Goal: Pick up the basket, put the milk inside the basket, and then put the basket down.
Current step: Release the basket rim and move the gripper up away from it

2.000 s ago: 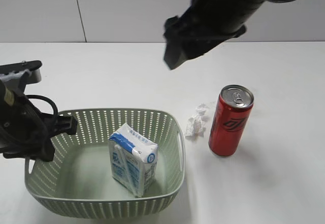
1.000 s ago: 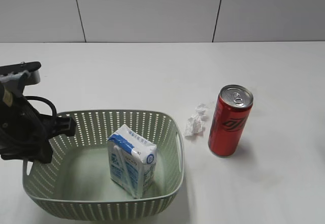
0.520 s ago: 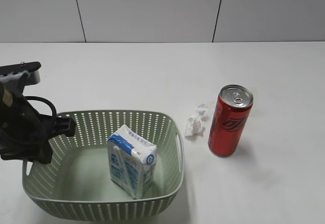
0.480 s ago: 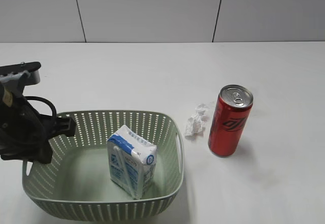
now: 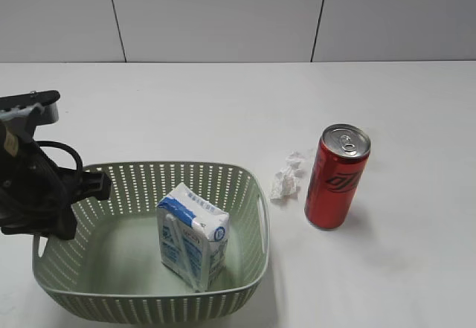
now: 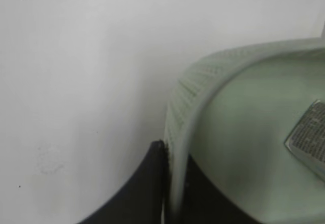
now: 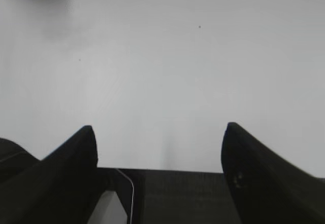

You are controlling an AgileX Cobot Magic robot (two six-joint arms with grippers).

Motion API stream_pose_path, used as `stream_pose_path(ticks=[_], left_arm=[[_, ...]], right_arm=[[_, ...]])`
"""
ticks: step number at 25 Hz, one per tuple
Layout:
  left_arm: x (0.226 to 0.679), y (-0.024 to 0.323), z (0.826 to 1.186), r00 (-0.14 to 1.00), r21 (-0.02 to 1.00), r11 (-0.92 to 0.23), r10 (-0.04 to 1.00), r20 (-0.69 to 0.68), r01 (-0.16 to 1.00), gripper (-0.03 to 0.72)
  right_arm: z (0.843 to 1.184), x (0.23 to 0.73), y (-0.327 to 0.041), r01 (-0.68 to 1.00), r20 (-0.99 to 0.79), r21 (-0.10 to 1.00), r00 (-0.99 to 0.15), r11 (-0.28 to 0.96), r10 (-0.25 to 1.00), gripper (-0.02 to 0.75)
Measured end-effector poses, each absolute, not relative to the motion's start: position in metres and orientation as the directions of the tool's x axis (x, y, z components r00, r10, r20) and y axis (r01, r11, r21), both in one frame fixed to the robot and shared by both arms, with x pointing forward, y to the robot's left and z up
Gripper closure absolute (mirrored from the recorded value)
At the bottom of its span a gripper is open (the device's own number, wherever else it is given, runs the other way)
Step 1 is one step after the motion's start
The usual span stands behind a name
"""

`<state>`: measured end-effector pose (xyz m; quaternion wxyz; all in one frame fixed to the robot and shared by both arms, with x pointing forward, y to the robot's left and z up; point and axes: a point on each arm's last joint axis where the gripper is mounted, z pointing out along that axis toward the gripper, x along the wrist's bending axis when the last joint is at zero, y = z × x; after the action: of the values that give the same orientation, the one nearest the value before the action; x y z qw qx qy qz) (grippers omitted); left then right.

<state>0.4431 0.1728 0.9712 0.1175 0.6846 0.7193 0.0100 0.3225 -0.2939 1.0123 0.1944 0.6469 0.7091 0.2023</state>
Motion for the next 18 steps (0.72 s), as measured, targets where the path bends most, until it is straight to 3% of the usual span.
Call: stream_pose_path(ticks=[9, 18], left_arm=[[0.449, 0.171, 0.98, -0.034, 0.188, 0.064, 0.987, -0.159, 0.98, 0.68], [0.505, 0.174, 1.01, -0.044, 0.266, 0.088, 0.985, -0.168, 0.96, 0.68]], right_arm=[[1.033, 0.283, -0.296, 0.63, -0.028, 0.773, -0.081, 0.073, 0.996, 0.146], [1.039, 0.247, -0.297, 0.417, -0.036, 0.906, -0.073, 0.064, 0.997, 0.145]])
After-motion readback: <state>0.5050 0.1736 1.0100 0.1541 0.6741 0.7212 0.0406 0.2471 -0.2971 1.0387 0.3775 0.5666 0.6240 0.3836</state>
